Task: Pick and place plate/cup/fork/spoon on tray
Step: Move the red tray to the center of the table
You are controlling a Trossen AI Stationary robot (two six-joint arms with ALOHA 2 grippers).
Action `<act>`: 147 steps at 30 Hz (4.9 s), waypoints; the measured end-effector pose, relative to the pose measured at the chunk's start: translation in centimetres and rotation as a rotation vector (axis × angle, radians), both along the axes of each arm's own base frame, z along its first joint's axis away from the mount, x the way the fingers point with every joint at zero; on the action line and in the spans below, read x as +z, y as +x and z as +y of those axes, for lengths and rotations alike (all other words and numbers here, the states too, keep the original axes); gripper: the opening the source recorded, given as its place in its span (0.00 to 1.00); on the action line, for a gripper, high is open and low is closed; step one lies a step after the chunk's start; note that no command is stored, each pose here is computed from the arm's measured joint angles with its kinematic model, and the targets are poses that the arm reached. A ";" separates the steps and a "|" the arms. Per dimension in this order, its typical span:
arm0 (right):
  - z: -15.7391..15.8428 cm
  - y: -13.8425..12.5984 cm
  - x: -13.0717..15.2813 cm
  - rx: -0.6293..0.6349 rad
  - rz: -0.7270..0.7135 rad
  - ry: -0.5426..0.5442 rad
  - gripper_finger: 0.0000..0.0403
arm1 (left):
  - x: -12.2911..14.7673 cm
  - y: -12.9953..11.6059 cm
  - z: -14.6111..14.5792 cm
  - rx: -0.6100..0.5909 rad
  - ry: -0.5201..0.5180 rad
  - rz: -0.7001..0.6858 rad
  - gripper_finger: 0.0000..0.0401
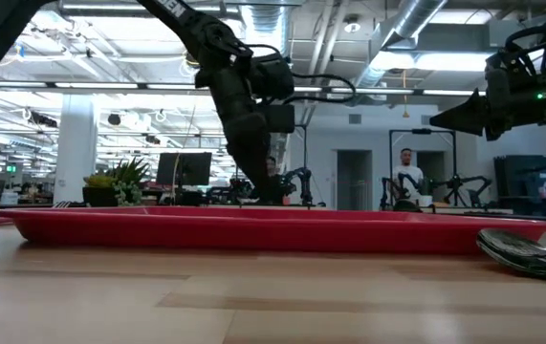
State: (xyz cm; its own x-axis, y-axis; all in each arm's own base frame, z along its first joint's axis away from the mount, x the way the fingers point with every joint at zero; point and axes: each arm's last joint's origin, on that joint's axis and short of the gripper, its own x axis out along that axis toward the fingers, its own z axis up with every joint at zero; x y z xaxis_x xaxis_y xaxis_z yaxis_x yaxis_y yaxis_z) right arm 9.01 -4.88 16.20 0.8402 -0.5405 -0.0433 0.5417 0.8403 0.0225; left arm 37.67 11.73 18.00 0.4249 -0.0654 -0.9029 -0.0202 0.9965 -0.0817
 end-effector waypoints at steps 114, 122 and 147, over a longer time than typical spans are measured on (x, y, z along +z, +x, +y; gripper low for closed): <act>0.0 0.1 -0.2 0.000 0.016 0.008 0.10 | -0.5 -14.1 -7.9 0.957 -0.097 0.655 0.00; 0.0 0.1 -0.2 0.000 0.016 0.008 0.10 | -2.0 -15.1 -8.3 1.101 -0.230 0.727 0.00; 0.0 0.1 -0.1 0.000 0.016 0.008 0.10 | -3.3 -13.8 -9.1 1.112 -0.335 0.570 0.00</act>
